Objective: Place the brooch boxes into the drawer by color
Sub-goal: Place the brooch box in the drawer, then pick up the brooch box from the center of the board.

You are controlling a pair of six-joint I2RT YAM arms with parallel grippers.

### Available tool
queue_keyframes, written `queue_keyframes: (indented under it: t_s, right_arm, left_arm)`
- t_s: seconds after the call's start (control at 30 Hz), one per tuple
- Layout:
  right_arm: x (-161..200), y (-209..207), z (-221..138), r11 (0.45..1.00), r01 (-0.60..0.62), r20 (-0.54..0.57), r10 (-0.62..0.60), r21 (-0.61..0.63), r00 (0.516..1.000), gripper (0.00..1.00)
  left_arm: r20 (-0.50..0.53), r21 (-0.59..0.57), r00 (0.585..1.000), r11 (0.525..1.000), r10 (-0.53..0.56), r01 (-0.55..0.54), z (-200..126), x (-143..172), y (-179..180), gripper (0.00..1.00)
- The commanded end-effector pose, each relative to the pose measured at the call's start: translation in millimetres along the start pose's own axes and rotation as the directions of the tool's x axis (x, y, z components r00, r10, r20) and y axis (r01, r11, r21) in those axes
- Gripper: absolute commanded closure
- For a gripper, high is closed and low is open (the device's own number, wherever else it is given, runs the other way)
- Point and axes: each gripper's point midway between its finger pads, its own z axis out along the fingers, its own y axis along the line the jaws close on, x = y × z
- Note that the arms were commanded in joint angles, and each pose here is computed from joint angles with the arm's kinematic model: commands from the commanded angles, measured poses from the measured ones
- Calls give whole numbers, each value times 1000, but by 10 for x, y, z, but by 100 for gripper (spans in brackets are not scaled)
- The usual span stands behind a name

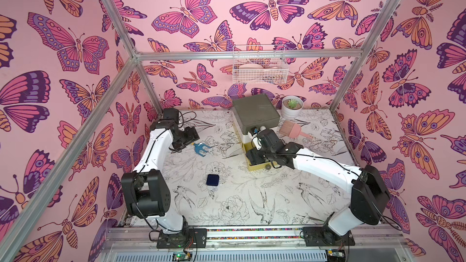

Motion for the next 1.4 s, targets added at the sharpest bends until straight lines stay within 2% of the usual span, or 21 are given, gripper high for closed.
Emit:
queue_keyframes:
  t_s: [0.0,0.27,0.5,0.73,0.9,1.13,1.37]
  right_arm:
    - [-316,629,60,965,126,88,-108,-232,990,9]
    - [-90,1354,804,883,218,6,-237,-415,971,9]
    - [220,1684,1161,822,305,-69,-382,-482,922,9]
    - [378,1744,1272,808,286,-103,-389,-515,915,8]
    - [578,1811,1318,790,317,-131,-443,-526,887,9]
    - [677,1776,1412,796,327,-158,-460,-510,874,10]
    - [695,1694,1521,824,329,-183,-451,-462,873,17]
  left_arm:
    - [36,3,999,1000,7,-7,-165,-37,58,15]
    - [22,-5,1000,1000,-9,9,-164,93,145,14]
    - [0,-9,1000,1000,-12,12,-124,196,189,15]
    - [-10,2,1000,1000,-22,22,-92,214,180,15]
    - [-20,1,999,1000,-25,25,-54,223,190,15]
    - [-19,-2,1000,1000,-25,24,-54,226,198,15]
    - [-20,8,1000,1000,-22,22,-58,215,174,15]
